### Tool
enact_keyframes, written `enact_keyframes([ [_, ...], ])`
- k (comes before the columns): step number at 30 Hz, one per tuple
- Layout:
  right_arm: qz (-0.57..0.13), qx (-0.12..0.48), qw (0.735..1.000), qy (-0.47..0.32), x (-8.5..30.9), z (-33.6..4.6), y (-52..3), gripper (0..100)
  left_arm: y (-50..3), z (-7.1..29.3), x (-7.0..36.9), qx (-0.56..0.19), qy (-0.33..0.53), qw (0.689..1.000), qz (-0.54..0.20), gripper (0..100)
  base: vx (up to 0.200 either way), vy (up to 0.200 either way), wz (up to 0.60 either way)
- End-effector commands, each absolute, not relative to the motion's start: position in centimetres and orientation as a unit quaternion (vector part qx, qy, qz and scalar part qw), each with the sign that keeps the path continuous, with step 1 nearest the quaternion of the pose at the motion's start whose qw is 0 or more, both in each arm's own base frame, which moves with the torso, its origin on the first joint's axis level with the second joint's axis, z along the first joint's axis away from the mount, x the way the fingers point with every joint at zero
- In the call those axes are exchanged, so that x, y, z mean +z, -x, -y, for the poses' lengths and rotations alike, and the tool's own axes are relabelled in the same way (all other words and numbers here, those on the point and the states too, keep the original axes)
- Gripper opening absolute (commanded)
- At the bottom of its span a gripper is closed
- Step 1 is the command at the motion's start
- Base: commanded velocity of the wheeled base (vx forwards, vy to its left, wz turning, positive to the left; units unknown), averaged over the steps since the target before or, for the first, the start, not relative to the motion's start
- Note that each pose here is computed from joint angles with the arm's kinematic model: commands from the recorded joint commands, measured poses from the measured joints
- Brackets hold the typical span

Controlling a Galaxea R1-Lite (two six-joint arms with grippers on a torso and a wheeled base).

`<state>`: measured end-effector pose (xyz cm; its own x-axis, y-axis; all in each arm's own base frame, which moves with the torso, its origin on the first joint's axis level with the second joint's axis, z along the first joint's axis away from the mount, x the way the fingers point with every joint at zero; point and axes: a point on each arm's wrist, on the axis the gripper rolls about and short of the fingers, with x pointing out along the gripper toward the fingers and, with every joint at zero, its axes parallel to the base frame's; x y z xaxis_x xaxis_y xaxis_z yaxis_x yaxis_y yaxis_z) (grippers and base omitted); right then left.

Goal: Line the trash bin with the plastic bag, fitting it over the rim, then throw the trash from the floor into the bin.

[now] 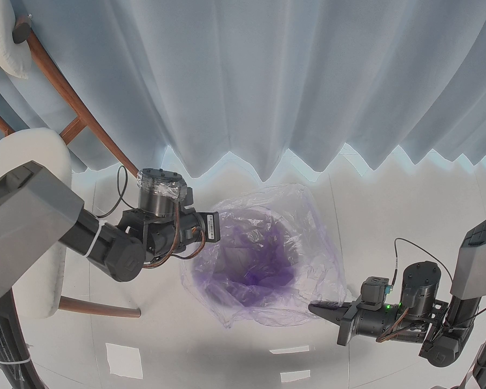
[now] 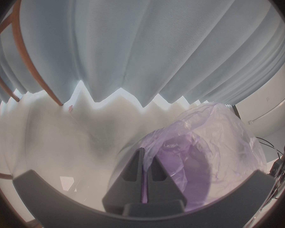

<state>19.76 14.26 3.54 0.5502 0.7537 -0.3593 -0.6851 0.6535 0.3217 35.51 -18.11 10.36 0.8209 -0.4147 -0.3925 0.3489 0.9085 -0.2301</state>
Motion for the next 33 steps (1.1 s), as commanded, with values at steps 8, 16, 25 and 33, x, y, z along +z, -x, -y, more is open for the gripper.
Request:
enact_keyframes([
  [8,-0.195,0.392,0.889,-0.133,5.5,-15.1,-21.2,0,-25.9,13.3,12.6,-0.167,0.086,0.95,-0.248,0,0.0,0.0,0.0],
  [16,-0.135,0.352,0.902,-0.209,8.4,-15.6,-23.1,0,-22.8,11.8,12.9,-0.164,0.098,0.948,-0.256,0,0.0,0.0,0.0],
  [25,-0.105,0.31,0.917,-0.23,8.6,-14.4,-26.3,0,-25.6,11.9,13.0,-0.149,0.134,0.947,-0.252,0,0.0,0.0,0.0],
  [33,-0.095,0.297,0.913,-0.264,8.8,-14.7,-27.8,0,-29.3,11.9,13.2,-0.137,0.155,0.949,-0.24,0,0.0,0.0,0.0],
])
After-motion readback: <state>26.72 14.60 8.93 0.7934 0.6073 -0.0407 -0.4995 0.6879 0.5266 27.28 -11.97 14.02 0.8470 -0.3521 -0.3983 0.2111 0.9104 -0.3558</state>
